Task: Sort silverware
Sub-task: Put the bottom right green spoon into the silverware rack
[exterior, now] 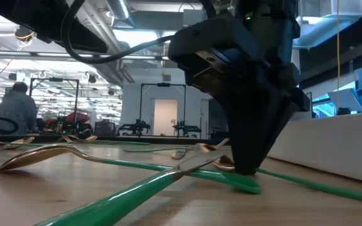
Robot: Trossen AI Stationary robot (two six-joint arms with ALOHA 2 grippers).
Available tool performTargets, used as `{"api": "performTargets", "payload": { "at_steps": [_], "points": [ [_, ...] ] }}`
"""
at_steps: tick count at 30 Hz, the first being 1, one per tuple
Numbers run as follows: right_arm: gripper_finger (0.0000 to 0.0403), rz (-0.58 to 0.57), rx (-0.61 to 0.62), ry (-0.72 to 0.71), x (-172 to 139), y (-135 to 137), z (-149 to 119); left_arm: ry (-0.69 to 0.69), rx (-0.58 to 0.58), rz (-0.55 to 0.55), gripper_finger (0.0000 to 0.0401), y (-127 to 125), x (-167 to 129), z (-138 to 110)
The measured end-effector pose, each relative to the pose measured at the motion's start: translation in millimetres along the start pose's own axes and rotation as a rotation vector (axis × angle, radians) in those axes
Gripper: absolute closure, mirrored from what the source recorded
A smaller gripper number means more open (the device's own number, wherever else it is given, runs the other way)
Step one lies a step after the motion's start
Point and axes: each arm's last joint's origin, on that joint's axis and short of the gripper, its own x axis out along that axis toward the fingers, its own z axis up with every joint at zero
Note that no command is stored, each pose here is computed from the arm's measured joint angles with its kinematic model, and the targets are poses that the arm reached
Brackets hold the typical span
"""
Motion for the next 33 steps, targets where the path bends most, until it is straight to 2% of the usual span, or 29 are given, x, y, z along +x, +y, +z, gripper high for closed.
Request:
{"api": "performTargets", "payload": {
  "at_steps": [2,6,10,16,20,27,33],
  "points": [
    [0.039,0.003,-0.007,0.0,0,0,0,0.0,0.0,0.0,0.019,0,0,0],
    [0.0384,-0.002,0.005,0.002,-5,3,2,0.0,0.001,0.0,0.019,0,0,0],
    [0.0397,0.004,0.009,-0.037,-23,11,11,0.0,0.0,0.0,0.019,0,0,0],
    [0.0395,-0.004,0.069,-0.143,-51,10,45,0.0,0.0,0.0,0.019,0,0,0],
    [0.0399,-0.066,0.057,-0.158,-68,2,62,0.0,0.002,-0.003,0.019,0,-1,0],
    [0.04,-0.145,0.022,-0.129,-102,-7,72,0.005,0.003,-0.01,0.019,-2,-2,-1],
    [0.0401,-0.174,0.02,-0.076,-105,-18,81,0.011,-0.001,-0.009,0.019,-1,-2,-2]
  ]
}}
